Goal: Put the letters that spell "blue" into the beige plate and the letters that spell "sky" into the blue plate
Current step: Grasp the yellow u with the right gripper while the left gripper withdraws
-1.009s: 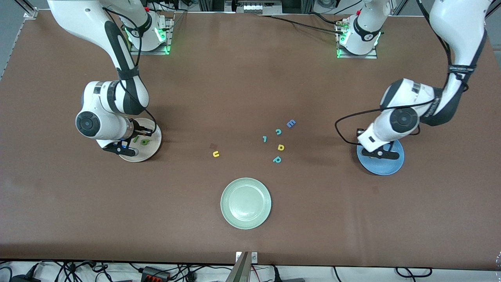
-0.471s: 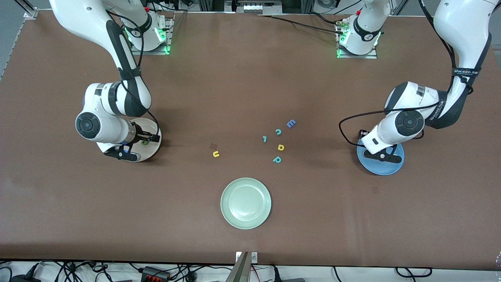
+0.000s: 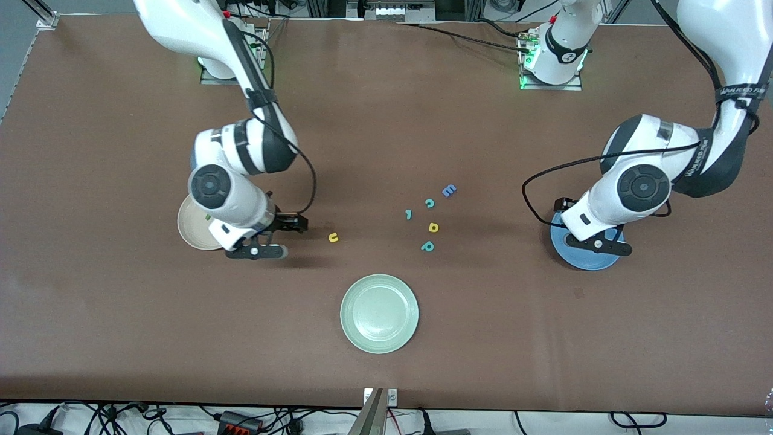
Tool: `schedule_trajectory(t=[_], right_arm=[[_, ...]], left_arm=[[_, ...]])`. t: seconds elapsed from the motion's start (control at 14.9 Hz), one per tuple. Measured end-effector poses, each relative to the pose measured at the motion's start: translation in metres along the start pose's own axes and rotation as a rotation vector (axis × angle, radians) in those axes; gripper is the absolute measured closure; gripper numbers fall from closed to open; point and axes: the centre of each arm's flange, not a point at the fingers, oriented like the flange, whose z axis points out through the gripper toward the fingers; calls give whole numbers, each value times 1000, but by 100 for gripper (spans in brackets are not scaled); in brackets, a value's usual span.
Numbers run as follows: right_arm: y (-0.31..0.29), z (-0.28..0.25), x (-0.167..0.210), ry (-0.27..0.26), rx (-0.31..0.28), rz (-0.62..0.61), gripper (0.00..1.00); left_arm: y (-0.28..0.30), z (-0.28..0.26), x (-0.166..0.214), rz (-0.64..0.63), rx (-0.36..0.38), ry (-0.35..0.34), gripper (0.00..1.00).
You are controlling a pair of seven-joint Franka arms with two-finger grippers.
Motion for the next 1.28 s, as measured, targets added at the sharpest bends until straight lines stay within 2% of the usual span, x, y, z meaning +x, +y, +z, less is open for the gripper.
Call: schedule_trajectory(t=[0.13,0.4,0.61,0.74,0.87,0.94,1.14,1.21,1.28], right_arm=[[-14,21,4,31,-14,-127,0],[-52,57,-5,49,-13,-222,0],[-67,65,-6,52,-13,-263,0],[-78,71,-8,70,-15,-285,3],[-90,82,-12,83,-22,-304,7],[-94,87,-13,86,-24,-312,11],[-101,92,-16,87,-27,-324,23],[-101,92,-16,87,-28,-324,23],[-100,92,-16,86,-29,-323,30]], left_arm=[[-11,-29,2,-24,2,10,0],[-23,-101,-5,-56,-3,22,0],[-36,-149,-15,-107,-91,51,0],[-43,-173,-27,-127,-116,75,0],[-53,-192,-43,-97,-141,93,0],[-63,-198,-52,-94,-160,98,0],[-103,-199,-81,-161,-271,103,0],[-116,-200,-90,-180,-287,122,0],[-121,-205,-96,-190,-272,156,0]])
